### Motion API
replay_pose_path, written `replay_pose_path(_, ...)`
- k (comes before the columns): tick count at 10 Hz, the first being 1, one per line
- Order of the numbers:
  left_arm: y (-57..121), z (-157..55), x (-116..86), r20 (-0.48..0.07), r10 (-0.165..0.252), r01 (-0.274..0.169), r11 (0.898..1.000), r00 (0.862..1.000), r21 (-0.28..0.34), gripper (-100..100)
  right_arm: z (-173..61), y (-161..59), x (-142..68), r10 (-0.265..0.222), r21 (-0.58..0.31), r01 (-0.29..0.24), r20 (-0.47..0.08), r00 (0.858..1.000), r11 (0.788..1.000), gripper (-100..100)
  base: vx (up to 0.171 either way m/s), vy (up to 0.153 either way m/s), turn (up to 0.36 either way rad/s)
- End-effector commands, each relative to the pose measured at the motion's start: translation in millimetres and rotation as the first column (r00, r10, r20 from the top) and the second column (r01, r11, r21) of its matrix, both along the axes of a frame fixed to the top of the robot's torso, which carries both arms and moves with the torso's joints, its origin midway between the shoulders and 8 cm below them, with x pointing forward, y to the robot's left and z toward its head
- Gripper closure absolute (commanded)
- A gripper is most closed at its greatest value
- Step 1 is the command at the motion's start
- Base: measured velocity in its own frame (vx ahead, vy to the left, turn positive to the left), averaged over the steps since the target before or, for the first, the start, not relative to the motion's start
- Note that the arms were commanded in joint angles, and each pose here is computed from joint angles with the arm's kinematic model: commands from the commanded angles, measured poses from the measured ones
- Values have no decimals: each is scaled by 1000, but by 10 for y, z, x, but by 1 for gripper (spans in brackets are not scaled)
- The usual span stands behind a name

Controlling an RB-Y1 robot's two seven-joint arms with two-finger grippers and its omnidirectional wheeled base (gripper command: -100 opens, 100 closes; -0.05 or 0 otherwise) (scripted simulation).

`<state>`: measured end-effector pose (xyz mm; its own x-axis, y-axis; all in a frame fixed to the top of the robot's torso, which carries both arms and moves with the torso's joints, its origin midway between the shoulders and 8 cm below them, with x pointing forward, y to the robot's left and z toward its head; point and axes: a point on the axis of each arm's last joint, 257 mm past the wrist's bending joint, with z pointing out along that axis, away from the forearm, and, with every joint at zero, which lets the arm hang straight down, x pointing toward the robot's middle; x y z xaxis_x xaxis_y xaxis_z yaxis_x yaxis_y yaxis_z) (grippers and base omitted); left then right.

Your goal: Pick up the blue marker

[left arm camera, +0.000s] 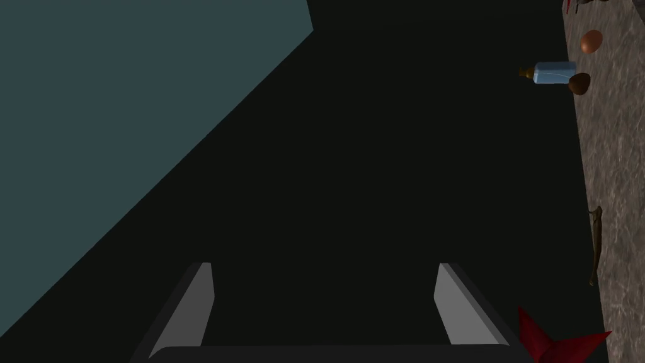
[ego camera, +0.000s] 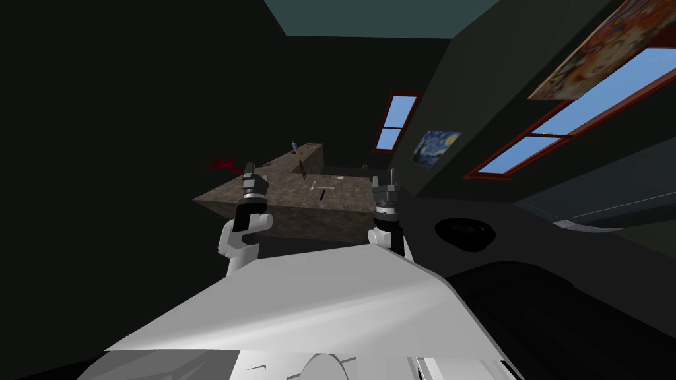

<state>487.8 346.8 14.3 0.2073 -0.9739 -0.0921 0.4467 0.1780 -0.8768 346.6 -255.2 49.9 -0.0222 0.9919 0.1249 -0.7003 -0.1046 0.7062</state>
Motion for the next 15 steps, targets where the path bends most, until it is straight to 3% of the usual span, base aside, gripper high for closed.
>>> replay_pose_path(1,139,-29,139,-26,8,-9,999,1000,-53,-100,0,0,0,0,0,0,0,1000,1000,0,-103,-55,58)
replay_pose_path(2,96,88,178,-7,0,0,998,1000,-55,-100,0,0,0,0,0,0,0,1000,1000,0,-91,-48,31)
replay_pose_path(3,250,-1,290,-40,12,-16,995,999,-103,-100,0,0,0,0,0,0,0,1000,1000,0,-85,-56,56)
replay_pose_path(4,211,103,336,-28,4,-7,994,1000,-108,-100,0,0,0,0,0,0,0,1000,1000,0,-73,-49,35)
replay_pose_path(5,365,22,434,-52,14,-22,988,999,-156,-100,0,0,0,0,0,0,0,1000,1000,0,-71,-48,53)
replay_pose_path(7,303,178,507,-38,4,-10,986,999,-165,-100,0,0,0,0,0,0,0,1000,1000,0,-52,-28,13)
replay_pose_path(8,463,63,620,-76,14,-31,975,997,-221,-100,0,0,0,0,0,0,0,1000,1000,0,-50,-31,49)
replay_pose_path(9,419,176,661,-63,6,-20,974,998,-226,-100,0,0,0,0,0,0,0,1000,1000,0,-53,-42,32)
replay_pose_path(10,575,80,747,-95,16,-42,959,995,-281,-100,0,0,0,0,0,0,0,1000,1000,0,-63,-55,45)
replay_pose_path(12,507,229,825,-78,3,-25,957,997,-290,-100,0,0,0,0,0,0,0,1000,1000,0,-51,-37,8)
replay_pose_path(13,648,118,940,-115,8,-48,935,993,-350,-100,0,0,0,0,0,0,0,1000,1000,0,-39,-37,32)
replay_pose_path(14,602,230,978,-103,-1,-36,934,995,-355,-100,0,0,0,0,0,0,0,1000,1000,0,-46,-34,29)
replay_pose_path(15,740,137,1054,-129,5,-58,910,992,-409,-100,0,0,0,0,0,0,0,1000,1000,0,-64,-48,23)
